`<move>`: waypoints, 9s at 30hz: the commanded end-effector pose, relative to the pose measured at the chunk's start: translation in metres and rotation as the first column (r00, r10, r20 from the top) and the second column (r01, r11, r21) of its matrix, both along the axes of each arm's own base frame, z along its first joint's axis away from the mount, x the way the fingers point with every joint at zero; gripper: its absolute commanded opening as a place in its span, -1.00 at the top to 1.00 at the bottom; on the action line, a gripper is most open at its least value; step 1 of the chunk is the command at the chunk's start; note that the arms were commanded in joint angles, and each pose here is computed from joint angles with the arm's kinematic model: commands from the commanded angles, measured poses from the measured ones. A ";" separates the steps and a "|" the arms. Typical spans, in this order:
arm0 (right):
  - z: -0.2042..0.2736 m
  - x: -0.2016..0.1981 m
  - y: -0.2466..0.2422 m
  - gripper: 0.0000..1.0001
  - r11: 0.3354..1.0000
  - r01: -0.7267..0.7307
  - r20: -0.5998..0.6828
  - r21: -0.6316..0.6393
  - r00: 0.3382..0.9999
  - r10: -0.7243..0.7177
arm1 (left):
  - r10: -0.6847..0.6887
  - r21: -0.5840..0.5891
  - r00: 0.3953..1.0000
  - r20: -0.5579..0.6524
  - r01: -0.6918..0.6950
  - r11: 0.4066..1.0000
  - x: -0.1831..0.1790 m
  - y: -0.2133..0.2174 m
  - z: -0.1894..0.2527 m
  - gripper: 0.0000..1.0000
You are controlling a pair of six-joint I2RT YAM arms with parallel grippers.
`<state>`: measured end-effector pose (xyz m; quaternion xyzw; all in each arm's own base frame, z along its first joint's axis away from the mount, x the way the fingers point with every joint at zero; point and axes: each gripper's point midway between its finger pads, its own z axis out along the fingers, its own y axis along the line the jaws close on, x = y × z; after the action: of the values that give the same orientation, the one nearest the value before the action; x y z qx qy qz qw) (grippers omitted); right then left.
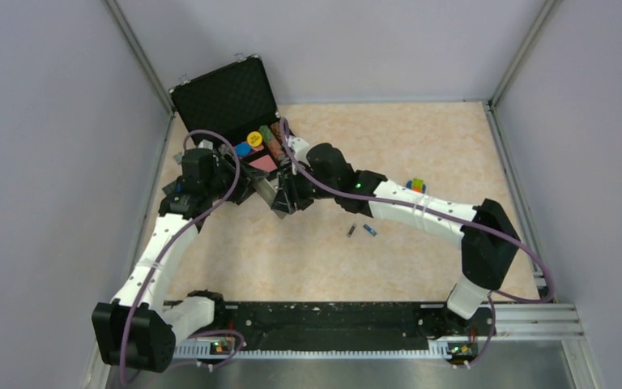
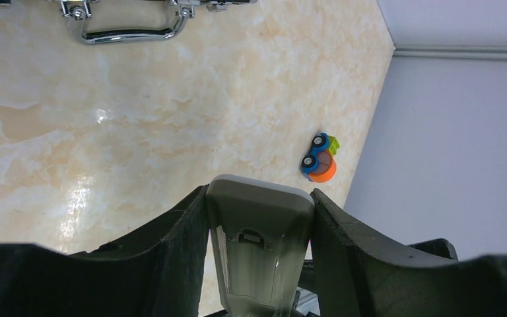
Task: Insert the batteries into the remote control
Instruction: Adjust the remote control.
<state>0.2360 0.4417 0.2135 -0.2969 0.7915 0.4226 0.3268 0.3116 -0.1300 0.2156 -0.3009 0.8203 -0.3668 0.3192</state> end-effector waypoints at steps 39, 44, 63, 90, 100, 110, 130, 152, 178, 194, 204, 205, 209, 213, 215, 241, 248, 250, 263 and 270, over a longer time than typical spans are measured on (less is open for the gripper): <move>0.057 -0.034 -0.027 1.00 0.960 -0.278 0.189 -0.039 0.941 0.280 | -0.633 0.533 0.664 0.399 0.393 0.749 -0.053 -0.011 0.123 -0.47; 0.077 -0.044 -0.038 1.00 0.948 -0.317 0.192 -0.013 0.930 0.313 | -0.727 0.569 0.510 0.460 0.459 0.682 -0.075 -0.025 0.141 -0.56; 0.128 -0.091 -0.060 1.00 0.856 -0.510 0.191 0.084 0.851 0.489 | -0.824 0.550 0.083 0.561 0.707 0.446 -0.150 -0.056 0.150 -0.88; 0.174 -0.060 -0.070 -0.68 0.948 -0.231 0.283 0.219 0.945 0.165 | -0.784 0.500 0.202 0.586 0.672 0.547 -0.133 -0.059 0.172 1.00; 0.210 0.010 -0.116 -0.93 0.666 0.474 -0.190 0.576 0.870 -0.455 | -0.589 0.514 0.317 0.743 0.292 0.806 -0.099 -0.036 0.232 1.00; 0.229 0.024 -0.062 -0.98 0.579 0.596 -0.551 0.557 0.786 -0.279 | -0.516 0.512 0.106 0.850 0.069 0.856 -0.090 -0.028 0.246 1.00; 0.228 0.029 -0.009 0.52 0.548 0.651 -0.714 0.525 0.688 -0.134 | -0.506 0.502 0.104 0.856 0.067 0.863 -0.088 -0.033 0.231 0.28; 0.201 0.026 -0.018 0.82 0.875 0.262 -0.222 0.407 0.958 -0.183 | -0.644 0.439 0.335 0.688 0.515 0.737 -0.078 -0.066 0.158 -0.37; 0.121 0.041 -0.014 0.81 0.941 0.312 -0.252 0.134 0.929 -0.273 | -0.717 0.418 0.447 0.535 0.597 0.684 -0.051 -0.088 0.090 0.39; 0.150 0.041 -0.086 -0.70 0.831 0.427 -0.075 0.356 0.900 -0.430 | -0.542 0.287 0.606 0.583 0.470 0.835 -0.025 -0.082 0.109 1.00; 0.123 0.005 -0.069 -0.73 0.970 0.186 0.229 0.154 0.949 -0.218 | -0.317 0.135 0.722 0.615 0.300 0.944 -0.005 -0.069 0.125 1.00; 0.120 0.006 -0.064 -0.74 0.972 0.193 0.231 0.133 0.948 -0.220 | -0.306 0.133 0.727 0.615 0.288 0.949 -0.003 -0.068 0.125 1.00; 0.108 0.016 -0.050 -0.74 0.955 0.282 0.190 0.090 0.936 -0.295 | -0.276 0.127 0.742 0.611 0.252 0.959 0.001 -0.065 0.123 1.00; 0.095 0.030 -0.046 -0.75 0.927 0.368 0.146 0.074 0.915 -0.375 | -0.256 0.118 0.744 0.618 0.235 0.965 0.002 -0.062 0.126 1.00; 0.094 0.033 -0.041 -0.75 0.928 0.366 0.150 0.073 0.916 -0.373 | -0.250 0.111 0.740 0.625 0.232 0.966 0.000 -0.062 0.128 1.00; 0.091 0.004 -0.027 0.62 1.000 -0.026 0.434 -0.011 0.900 0.028 | -0.342 0.138 0.728 0.594 0.327 0.935 -0.024 -0.068 0.146 -0.07; 0.089 -0.013 -0.042 0.62 0.975 -0.169 0.548 -0.147 0.806 0.223 | -0.507 0.210 0.677 0.533 0.475 0.855 -0.040 -0.082 0.145 -0.08; 0.093 -0.015 -0.046 0.61 0.968 -0.187 0.561 -0.169 0.789 0.250 | -0.571 0.238 0.645 0.508 0.533 0.812 -0.047 -0.086 0.139 -0.07; 0.097 -0.014 -0.060 0.61 0.955 -0.176 0.591 -0.239 0.754 0.287 | -0.722 0.381 0.570 0.393 0.614 0.692 -0.072 -0.072 0.133 -0.14; 0.097 -0.007 -0.070 0.62 0.952 -0.137 0.639 -0.272 0.715 0.285 | -0.723 0.236 0.597 0.349 0.690 0.684 -0.077 -0.083 0.125 -0.13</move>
<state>0.2238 0.3785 0.2737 -0.5520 0.6543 0.2517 0.4514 0.2427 -0.2065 0.3367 0.1483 0.7987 -0.4582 0.3607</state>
